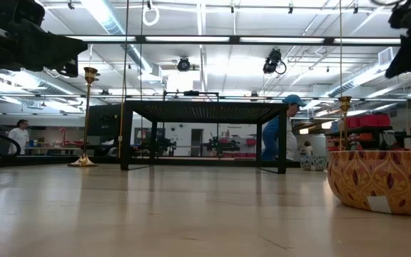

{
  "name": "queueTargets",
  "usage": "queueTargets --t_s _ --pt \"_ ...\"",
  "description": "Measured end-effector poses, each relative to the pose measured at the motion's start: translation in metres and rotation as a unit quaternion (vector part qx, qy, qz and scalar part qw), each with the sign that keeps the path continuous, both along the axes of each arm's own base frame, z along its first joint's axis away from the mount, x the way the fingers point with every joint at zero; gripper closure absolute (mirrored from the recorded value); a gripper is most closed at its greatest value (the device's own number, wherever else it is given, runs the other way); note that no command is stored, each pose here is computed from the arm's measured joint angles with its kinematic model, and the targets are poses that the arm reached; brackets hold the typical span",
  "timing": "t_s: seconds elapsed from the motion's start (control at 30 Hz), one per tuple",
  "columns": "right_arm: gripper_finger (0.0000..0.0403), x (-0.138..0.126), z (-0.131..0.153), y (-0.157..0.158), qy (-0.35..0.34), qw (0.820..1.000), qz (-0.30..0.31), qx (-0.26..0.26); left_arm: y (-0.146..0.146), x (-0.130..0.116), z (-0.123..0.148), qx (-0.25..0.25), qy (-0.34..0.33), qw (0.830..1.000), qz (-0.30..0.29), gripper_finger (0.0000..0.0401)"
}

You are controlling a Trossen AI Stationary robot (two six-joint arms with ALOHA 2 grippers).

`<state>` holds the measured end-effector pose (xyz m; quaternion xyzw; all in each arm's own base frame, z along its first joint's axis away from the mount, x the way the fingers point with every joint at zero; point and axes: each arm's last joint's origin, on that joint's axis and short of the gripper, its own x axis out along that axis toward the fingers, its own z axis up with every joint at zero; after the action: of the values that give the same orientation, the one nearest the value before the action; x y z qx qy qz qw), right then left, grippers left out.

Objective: Pick & Place candle stick holders
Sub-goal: Put the top right gold candle holder on the shelf

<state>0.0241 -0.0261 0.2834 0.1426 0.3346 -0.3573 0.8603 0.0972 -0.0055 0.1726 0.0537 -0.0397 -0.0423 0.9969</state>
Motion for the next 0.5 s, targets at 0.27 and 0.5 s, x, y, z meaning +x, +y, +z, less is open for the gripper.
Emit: queueTargets --t_s 0.27,0.5 --pt "0.0242 0.014 0.006 -0.020 -0.024 0.998 -0.034 -0.048 0.000 0.000 0.000 0.000 0.000 1.000 0.000 0.0376" --pt "0.0175 0.020 0.003 -0.029 -0.015 0.998 -0.061 -0.019 0.000 0.000 0.000 0.000 0.000 1.000 -0.001 0.0376"
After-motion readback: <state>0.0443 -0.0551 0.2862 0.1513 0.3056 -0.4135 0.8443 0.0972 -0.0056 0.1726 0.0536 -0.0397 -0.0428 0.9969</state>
